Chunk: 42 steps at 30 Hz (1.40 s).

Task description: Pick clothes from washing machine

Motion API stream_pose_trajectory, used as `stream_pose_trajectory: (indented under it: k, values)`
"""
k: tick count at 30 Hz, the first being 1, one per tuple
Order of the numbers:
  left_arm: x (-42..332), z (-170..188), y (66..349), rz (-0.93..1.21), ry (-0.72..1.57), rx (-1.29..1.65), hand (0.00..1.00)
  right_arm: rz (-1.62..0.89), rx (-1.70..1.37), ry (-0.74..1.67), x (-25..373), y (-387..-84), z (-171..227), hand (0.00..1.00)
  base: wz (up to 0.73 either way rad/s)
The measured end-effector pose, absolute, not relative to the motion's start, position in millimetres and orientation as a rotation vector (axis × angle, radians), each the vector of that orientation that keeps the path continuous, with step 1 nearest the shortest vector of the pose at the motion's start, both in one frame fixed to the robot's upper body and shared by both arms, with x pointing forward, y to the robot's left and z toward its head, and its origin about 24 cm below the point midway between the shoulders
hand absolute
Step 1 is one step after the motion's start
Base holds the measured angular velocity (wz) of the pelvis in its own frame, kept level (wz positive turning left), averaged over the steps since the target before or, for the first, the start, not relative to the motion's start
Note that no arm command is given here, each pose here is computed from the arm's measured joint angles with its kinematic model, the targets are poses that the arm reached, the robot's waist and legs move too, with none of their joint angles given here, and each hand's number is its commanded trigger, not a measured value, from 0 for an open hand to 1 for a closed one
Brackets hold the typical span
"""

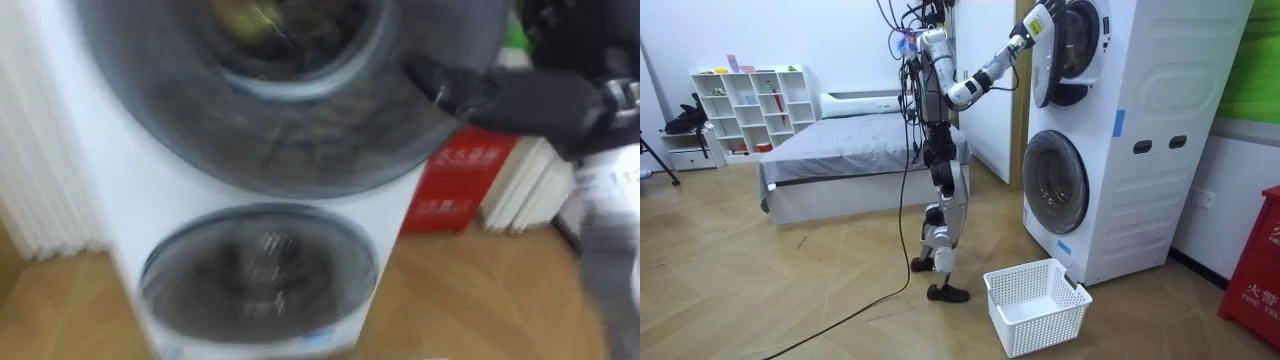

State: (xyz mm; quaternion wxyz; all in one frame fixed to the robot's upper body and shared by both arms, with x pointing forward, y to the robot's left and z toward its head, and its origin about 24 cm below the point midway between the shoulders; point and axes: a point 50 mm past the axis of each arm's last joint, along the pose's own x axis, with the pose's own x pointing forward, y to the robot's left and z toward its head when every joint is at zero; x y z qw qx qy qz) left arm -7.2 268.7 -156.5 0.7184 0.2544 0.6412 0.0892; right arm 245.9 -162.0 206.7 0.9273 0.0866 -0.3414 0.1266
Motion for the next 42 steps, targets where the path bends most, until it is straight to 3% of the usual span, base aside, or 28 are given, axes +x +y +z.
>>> stream_pose_trajectory:
  k: [9,32,42]
  values:
    - [-4,-159,263,0.148,1.442,0.579,0.00,0.447,0.523,-0.659,246,-158,183,0.00,0.01]
    - [8,-160,257,0.093,1.395,0.544,0.00,0.783,0.622,-0.674,233,-128,168,0.00,0.02]
    - [22,-160,255,0.086,1.363,0.542,0.00,1.049,0.729,-0.620,222,-92,167,0.00,0.09]
